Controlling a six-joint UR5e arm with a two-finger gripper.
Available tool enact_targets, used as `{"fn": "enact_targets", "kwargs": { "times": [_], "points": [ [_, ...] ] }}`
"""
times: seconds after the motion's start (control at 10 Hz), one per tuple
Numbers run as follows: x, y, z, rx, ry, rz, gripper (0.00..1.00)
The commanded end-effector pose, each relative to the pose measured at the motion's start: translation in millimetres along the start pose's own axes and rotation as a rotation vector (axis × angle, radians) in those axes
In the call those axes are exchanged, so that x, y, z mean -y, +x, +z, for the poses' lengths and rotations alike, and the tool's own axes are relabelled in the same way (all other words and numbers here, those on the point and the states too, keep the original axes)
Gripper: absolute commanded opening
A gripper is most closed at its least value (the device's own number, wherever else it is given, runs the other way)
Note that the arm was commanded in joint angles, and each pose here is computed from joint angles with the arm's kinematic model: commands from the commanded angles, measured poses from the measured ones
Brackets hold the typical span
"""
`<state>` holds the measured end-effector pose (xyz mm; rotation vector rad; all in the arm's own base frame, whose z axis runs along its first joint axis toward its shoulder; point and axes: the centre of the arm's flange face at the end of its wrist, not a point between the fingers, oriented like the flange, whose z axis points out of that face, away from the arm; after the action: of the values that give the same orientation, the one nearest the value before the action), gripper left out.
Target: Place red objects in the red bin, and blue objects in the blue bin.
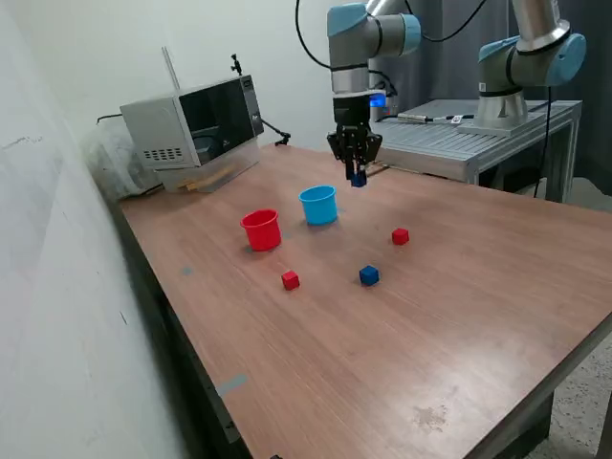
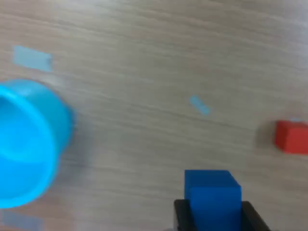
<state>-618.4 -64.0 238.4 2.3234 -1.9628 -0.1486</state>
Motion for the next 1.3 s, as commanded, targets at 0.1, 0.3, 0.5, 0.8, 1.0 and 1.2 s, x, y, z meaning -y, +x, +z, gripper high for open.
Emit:
{"fn": "enact_targets", "kwargs": {
  "times": [0.1,0.3,0.5,0.8,1.0,1.2],
  "points": [
    [1.0,-85.0,-12.3,0.023,-0.015,0.13,0.0],
    [3.7,-118.0,-2.0,0.024,-0.002,0.179,0.0],
    [2.5,-120.0,6.6,0.018,0.008,0.172,0.0],
    [3.7,-118.2,9.4,0.013,0.012,0.168,1.0],
    [3.5,-118.2,8.3,0.014,0.01,0.153,1.0],
    [3.8,-118.2,4.8,0.018,0.008,0.151,1.0]
  ]
}}
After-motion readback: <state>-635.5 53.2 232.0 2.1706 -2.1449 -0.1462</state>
